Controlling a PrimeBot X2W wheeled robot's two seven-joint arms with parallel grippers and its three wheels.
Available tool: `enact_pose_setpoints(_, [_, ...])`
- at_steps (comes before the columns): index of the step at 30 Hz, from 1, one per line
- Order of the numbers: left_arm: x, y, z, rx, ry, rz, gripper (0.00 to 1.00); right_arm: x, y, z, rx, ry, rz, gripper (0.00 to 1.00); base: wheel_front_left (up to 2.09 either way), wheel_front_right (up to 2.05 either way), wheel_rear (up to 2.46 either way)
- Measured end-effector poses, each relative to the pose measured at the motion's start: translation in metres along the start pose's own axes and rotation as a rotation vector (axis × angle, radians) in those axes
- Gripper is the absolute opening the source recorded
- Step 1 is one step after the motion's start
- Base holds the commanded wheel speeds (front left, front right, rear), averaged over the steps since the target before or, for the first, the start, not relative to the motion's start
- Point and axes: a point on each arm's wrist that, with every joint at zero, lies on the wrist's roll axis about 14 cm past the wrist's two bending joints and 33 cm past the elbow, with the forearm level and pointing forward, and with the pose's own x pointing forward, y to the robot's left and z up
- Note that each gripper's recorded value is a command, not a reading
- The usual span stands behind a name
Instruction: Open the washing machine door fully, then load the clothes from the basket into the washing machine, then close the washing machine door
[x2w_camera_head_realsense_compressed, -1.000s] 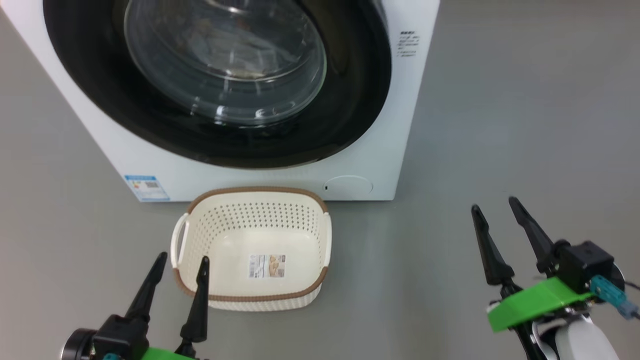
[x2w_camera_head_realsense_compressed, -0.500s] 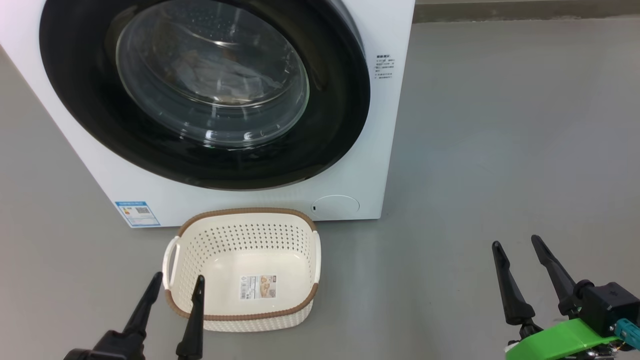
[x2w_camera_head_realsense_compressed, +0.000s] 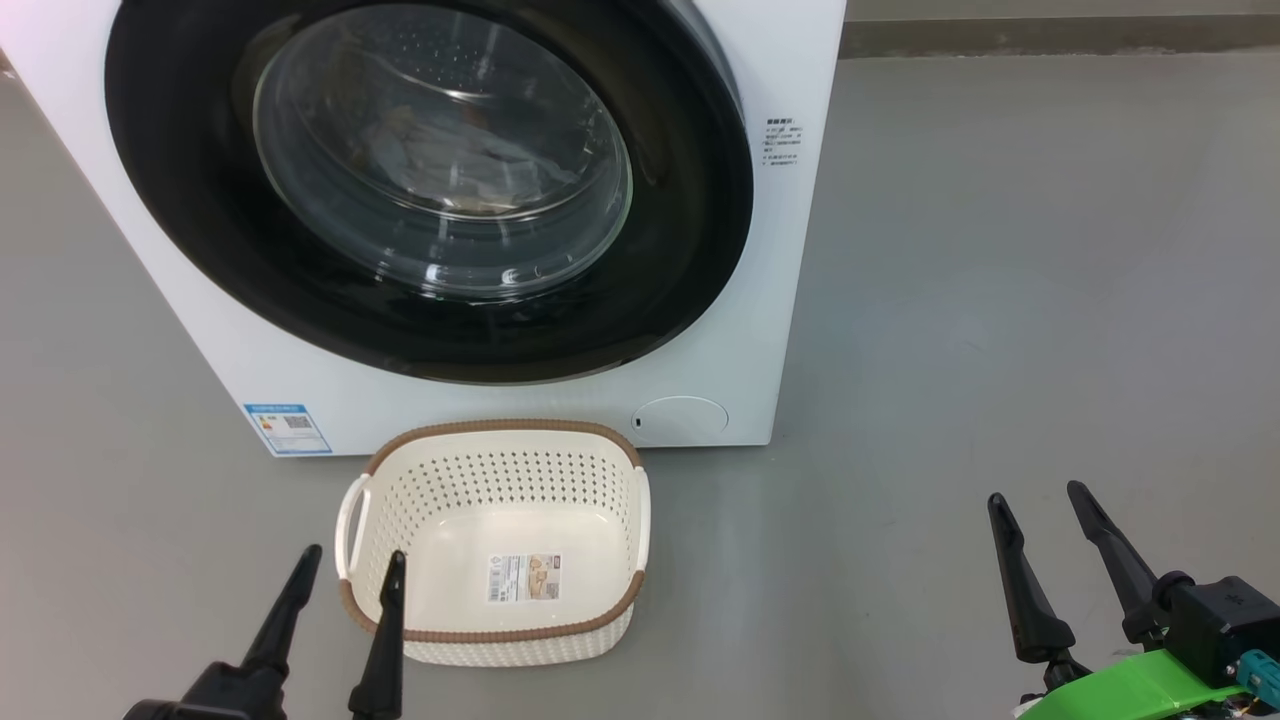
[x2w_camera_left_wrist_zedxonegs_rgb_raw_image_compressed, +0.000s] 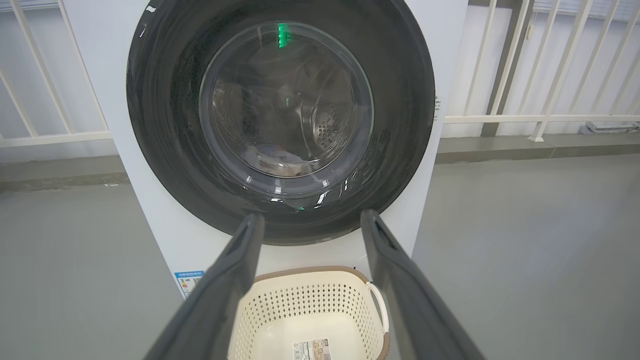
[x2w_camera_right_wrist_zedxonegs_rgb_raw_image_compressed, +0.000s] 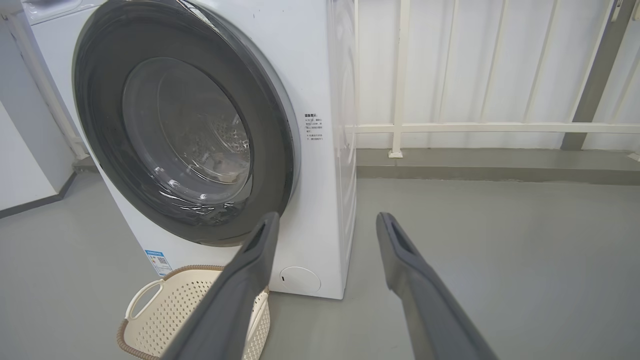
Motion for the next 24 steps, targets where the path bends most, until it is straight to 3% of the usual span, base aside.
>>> enact_pose_setpoints(18, [-0.002, 0.0, 0.003, 0.008, -0.006, -0.001, 1.0, -0.001, 0.0, 0.001, 0.009, -0.003, -0.002, 1.0, 0.0, 0.0, 0.0])
enact_pose_setpoints(19, [-0.003, 0.0, -0.001, 0.004, 0.005, 0.0, 0.0, -0.001, 0.0, -0.003, 0.011, 0.009, -0.003, 0.0, 0.0, 0.0, 0.0])
enact_pose_setpoints(24, [-0.014, -0.004, -0.029, -0.029, 0.09, 0.013, 0.0, -0.005, -0.002, -0.026, 0.029, 0.08, -0.016, 0.0, 0.0, 0.0, 0.0])
